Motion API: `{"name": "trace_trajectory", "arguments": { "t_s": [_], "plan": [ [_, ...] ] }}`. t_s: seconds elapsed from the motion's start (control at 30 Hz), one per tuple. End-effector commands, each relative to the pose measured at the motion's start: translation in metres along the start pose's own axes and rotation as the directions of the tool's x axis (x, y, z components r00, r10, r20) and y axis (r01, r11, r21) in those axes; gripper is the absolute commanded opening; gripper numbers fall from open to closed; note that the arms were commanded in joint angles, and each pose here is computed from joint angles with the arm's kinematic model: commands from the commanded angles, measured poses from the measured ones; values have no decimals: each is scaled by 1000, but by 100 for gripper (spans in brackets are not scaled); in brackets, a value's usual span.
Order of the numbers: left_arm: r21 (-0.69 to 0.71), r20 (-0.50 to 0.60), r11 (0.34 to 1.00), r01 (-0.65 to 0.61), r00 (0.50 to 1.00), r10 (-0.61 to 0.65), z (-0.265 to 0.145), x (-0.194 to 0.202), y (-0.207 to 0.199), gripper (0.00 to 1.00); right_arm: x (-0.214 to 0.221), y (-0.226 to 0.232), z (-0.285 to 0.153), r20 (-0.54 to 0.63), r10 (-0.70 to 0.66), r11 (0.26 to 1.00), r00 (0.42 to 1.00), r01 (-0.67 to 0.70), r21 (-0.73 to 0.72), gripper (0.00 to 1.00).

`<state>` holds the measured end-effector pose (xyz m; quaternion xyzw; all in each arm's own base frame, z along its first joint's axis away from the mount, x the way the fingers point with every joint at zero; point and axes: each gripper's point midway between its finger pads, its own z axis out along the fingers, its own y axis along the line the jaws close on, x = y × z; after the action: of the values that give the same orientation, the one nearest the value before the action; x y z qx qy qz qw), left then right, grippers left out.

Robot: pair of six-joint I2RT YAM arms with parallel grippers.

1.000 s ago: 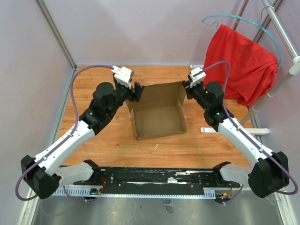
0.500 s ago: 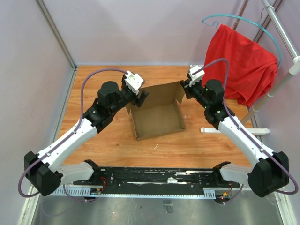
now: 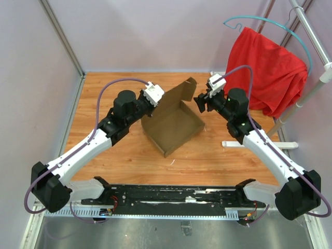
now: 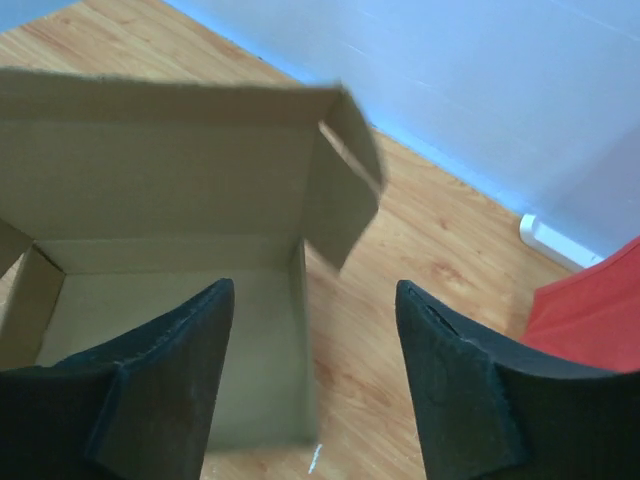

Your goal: Fold the paper box

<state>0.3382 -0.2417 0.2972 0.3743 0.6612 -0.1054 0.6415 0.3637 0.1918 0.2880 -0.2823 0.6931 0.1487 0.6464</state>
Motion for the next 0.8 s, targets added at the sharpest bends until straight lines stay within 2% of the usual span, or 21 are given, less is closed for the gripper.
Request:
{"name": "trace_trajectory", "arguments": {
  "t_s": [0.0, 0.17, 0.33, 0.6, 0.77],
  "plan": [
    [-68, 93, 998, -15, 995, 21, -4, -29, 15, 0, -14, -4, -4, 21, 14, 999, 1000, -15, 44, 72],
    [-39, 97, 999, -27, 995, 31, -2, -35, 12, 0, 10, -14, 5, -27, 1, 995, 1000, 2, 98, 80],
    [27, 100, 998, -48, 994, 45, -3, -35, 1, 0, 38, -19, 25, -83, -6, 999, 997, 9, 34, 79],
    [95, 144, 992, -82, 987, 68, -23, -53, -7, 0, 60, -36, 32, -35, 101, 978, 994, -106, -182, 75],
    [129, 158, 989, -78, 986, 57, -26, -60, -12, 0, 56, -20, 42, -12, 160, 928, 987, -154, -338, 71]
  ]
}}
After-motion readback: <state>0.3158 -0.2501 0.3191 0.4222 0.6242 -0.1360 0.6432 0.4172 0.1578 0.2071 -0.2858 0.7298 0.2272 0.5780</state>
